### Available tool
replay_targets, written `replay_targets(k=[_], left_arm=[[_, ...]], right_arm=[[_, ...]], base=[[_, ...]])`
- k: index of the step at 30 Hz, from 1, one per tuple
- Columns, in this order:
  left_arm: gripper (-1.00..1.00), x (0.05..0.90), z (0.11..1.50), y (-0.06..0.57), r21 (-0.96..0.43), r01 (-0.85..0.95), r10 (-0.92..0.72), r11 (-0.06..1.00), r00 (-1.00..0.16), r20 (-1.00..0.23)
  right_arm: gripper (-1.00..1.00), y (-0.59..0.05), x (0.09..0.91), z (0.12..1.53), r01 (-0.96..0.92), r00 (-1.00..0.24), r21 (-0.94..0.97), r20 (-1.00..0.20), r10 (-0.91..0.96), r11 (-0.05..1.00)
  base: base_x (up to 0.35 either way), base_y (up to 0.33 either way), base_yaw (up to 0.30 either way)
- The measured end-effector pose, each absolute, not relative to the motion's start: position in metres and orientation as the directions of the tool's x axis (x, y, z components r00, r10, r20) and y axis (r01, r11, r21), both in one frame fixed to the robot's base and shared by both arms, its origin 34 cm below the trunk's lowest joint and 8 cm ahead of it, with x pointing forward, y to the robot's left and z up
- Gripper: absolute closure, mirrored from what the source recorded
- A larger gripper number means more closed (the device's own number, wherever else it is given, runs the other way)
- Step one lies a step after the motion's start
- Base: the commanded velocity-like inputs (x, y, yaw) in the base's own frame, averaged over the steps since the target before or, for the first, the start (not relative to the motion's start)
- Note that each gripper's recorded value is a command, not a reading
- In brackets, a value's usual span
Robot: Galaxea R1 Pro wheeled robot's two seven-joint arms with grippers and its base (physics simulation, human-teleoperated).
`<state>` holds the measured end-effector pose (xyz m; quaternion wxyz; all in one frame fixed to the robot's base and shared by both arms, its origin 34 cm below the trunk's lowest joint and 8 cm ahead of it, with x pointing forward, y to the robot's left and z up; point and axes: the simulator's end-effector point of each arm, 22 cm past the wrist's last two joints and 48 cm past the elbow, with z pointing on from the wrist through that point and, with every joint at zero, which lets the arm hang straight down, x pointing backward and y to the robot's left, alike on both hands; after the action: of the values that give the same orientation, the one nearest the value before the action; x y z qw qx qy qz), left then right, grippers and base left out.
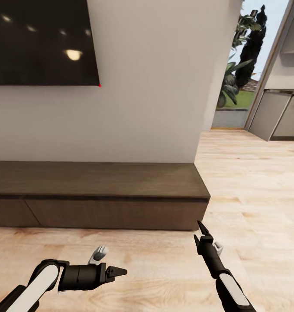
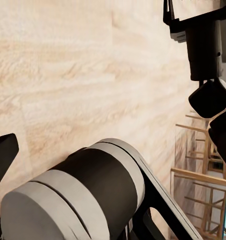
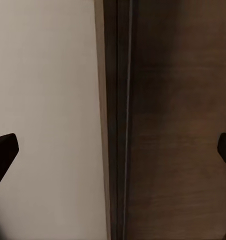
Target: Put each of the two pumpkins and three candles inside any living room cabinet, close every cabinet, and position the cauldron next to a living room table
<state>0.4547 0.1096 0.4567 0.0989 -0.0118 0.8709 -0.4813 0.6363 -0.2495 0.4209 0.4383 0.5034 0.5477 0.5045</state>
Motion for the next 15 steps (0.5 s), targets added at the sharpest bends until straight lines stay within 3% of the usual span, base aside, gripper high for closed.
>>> replay_targets(k=[15], left_arm=[[-1.00, 0.4546, 0.4567, 0.1096, -0.841, 0.075, -0.116, 0.536, -0.980, -0.161]], right_arm=[[-1.00, -0.2538, 0.6366, 0.4206, 0.109, -0.091, 0.994, 0.012, 0.996, -0.002]], base=[[0.166, 0.000, 0.000]])
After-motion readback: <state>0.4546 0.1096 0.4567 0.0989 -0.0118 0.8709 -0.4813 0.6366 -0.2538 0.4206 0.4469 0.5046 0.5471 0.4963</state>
